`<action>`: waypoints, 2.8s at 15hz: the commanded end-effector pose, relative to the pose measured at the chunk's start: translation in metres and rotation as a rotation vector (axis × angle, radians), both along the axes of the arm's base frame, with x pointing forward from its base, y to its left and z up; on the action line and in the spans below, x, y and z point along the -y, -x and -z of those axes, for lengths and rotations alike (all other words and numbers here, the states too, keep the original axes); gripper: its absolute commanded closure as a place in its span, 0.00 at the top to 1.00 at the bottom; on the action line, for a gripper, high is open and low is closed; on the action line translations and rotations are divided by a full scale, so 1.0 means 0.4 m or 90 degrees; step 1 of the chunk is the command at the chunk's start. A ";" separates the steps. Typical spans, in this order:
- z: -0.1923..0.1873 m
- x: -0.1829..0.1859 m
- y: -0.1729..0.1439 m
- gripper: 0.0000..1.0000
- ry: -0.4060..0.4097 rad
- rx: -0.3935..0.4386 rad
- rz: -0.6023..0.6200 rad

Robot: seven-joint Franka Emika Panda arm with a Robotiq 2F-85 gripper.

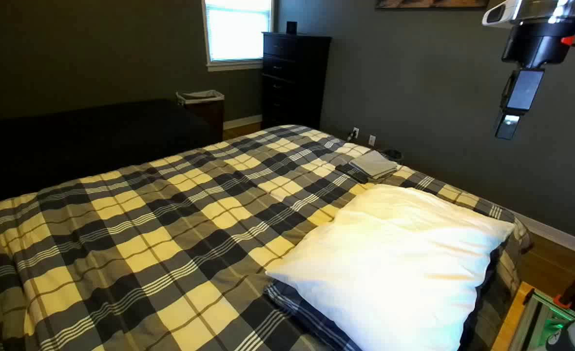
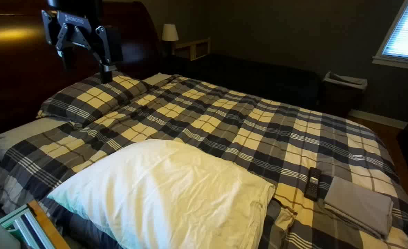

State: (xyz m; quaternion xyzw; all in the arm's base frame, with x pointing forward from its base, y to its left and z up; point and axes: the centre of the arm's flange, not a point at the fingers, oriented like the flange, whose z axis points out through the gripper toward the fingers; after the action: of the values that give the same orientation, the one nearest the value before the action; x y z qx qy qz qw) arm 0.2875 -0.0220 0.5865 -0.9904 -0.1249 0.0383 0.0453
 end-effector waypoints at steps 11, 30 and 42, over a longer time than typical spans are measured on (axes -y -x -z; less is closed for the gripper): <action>0.088 0.045 -0.088 1.00 0.048 0.041 0.104; 0.753 0.098 -0.308 1.00 0.127 0.124 0.291; 0.971 0.157 -0.342 0.66 0.131 0.053 0.356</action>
State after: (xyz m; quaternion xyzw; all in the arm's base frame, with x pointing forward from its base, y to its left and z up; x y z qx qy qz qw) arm 0.4139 -0.0834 0.2253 -0.9873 0.1461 -0.0144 -0.0598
